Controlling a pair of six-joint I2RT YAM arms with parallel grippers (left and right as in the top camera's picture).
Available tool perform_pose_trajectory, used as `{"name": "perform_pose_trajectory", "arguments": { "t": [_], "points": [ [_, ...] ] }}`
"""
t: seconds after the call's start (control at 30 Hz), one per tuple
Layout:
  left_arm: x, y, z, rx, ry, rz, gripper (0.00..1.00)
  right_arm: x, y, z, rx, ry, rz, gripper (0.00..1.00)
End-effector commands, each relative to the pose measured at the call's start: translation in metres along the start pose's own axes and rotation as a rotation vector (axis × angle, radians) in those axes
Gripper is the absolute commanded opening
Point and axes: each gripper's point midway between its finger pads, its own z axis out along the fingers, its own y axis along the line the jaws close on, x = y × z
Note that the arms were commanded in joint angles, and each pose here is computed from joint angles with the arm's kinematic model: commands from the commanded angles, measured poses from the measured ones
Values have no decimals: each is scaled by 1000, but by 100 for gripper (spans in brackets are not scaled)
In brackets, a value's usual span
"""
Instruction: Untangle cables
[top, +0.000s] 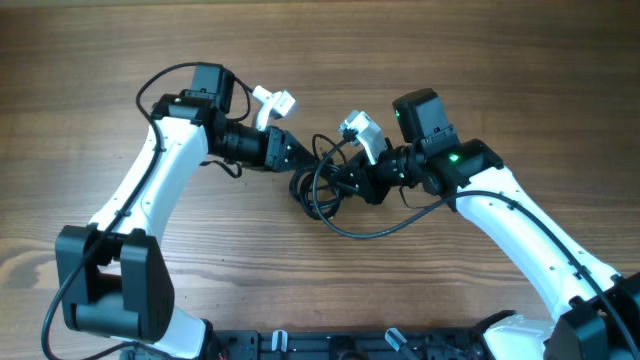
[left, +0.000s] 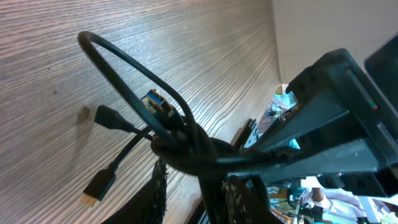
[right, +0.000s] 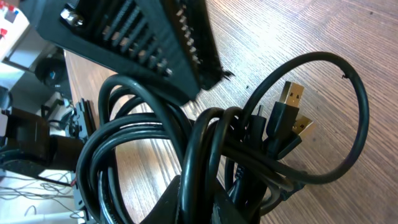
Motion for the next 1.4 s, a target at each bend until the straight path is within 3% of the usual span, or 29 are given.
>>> {"name": "perform_pose_trajectory", "arguments": {
  "t": [0.0,0.17,0.3,0.4,0.67,0.8,0.93,1.03,1.3,1.33,1.37],
  "points": [
    [-7,0,-28,40,-72,-19,34,-2,-2,1,3,-6,67,4],
    [-1,15,-55,46,-112,-160,41,-3,-5,0,15,-11,133,4],
    [6,3,-52,101,-82,-217,44,-3,-5,0,15,-12,138,4],
    [9,-4,-44,105,-53,-202,51,-3,-4,0,15,-11,145,4],
    [13,-15,-14,71,17,-83,52,-3,-4,0,15,-11,155,4],
    [12,-13,-10,50,21,-58,45,-3,-4,0,14,-11,162,4],
    [14,-2,-10,-17,31,-57,18,-3,-4,0,15,-11,161,4],
    [13,-1,-10,-17,26,-50,6,-3,-4,0,14,-11,162,4],
    [17,-8,-1,-13,55,-27,4,-5,-4,0,10,-17,189,4],
    [16,-7,0,-21,54,-24,4,-7,-4,0,11,-25,190,11],
    [14,-2,-1,-46,49,-40,4,-9,-4,0,11,-33,189,27]
  ]
}}
